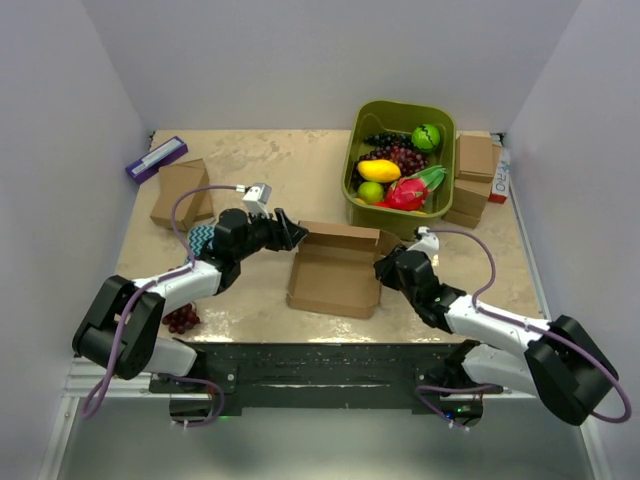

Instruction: Fold the paper box

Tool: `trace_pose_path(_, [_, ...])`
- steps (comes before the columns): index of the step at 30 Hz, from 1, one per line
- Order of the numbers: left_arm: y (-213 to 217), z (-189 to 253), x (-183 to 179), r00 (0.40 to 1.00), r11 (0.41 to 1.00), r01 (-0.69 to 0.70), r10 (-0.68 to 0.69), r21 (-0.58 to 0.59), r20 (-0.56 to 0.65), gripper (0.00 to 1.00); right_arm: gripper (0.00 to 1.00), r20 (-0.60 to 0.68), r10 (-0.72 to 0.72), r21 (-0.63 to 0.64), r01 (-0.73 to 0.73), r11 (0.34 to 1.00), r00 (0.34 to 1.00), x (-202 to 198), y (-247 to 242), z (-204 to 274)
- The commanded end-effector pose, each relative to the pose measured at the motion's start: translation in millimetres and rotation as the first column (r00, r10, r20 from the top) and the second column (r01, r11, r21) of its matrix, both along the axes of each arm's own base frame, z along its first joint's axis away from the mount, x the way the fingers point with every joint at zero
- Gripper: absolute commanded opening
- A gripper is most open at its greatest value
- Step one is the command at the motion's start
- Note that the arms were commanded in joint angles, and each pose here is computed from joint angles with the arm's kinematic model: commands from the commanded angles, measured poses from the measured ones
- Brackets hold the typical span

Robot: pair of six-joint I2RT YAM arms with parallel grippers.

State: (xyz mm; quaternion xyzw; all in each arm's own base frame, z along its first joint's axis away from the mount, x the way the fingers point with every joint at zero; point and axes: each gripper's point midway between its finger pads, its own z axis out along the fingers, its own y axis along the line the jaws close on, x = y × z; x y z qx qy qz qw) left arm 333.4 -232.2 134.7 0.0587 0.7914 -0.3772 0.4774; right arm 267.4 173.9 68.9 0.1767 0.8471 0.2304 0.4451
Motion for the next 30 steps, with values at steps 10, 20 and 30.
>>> trace_pose_path(10, [-1, 18, 11, 0.998, 1.000, -0.004, 0.004, 0.002, 0.057, 0.65, 0.07, 0.118, -0.178, -0.118, 0.192, 0.974, 0.977, 45, -19, 13])
trace_pose_path(20, [-1, 17, 11, 0.998, 1.000, -0.002, 0.002, 0.005, 0.056, 0.65, 0.04, 0.140, -0.134, -0.134, 0.152, 0.979, 0.981, 54, -8, 6])
trace_pose_path(30, [-2, 16, 11, 0.999, 1.000, 0.001, -0.001, 0.005, 0.053, 0.65, 0.04, 0.169, -0.010, -0.128, 0.031, 0.991, 0.986, 66, 21, 1])
